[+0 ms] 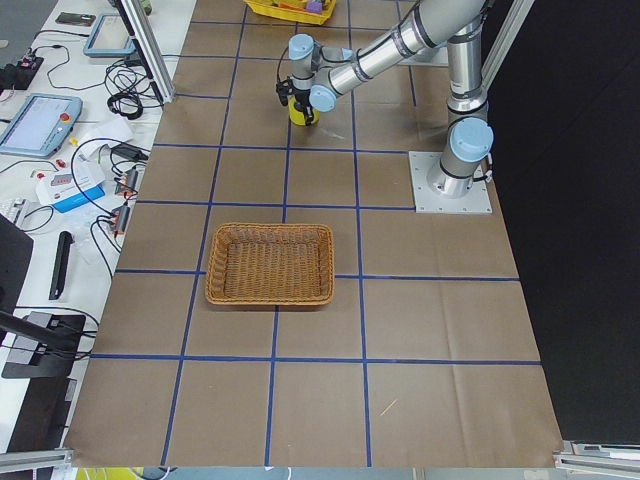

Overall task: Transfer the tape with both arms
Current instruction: 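Close the left gripper on the tape roll rim, then carry the tape roll with the left gripper into the woven basket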

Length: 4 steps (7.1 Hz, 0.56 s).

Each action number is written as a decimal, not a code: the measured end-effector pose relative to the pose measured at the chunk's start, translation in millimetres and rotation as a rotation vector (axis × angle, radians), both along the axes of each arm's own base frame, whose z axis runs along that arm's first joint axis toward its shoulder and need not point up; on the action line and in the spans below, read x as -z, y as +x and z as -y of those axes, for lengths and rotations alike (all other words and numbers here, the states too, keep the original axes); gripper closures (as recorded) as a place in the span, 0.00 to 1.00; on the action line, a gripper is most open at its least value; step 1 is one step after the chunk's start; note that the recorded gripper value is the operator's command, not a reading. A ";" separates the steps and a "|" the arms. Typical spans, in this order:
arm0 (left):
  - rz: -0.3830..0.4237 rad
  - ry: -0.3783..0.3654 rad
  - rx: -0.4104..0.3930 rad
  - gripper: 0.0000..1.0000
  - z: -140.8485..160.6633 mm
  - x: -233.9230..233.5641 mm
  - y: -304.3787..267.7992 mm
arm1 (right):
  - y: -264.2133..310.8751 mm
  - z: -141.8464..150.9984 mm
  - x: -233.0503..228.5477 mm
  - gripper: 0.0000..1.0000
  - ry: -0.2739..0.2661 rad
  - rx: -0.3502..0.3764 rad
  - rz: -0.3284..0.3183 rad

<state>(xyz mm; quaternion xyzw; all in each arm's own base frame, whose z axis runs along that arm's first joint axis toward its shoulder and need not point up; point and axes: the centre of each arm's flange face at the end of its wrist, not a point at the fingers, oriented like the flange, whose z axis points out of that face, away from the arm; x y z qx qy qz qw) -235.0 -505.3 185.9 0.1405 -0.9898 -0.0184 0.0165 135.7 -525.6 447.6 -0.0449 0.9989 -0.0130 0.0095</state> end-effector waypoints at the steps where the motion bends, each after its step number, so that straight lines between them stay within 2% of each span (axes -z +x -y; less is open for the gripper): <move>1: -0.002 -0.022 -0.021 1.00 14.9 -17.6 36.1 | 0.1 0.0 0.2 0.00 0.000 0.000 0.001; 2: -0.002 -0.033 -0.007 1.00 30.2 -40.6 91.2 | 0.0 0.3 0.5 0.00 0.001 0.000 0.003; 4: 0.007 -0.026 0.122 1.00 54.8 -88.7 233.7 | -0.7 0.6 0.7 0.00 0.001 0.002 0.004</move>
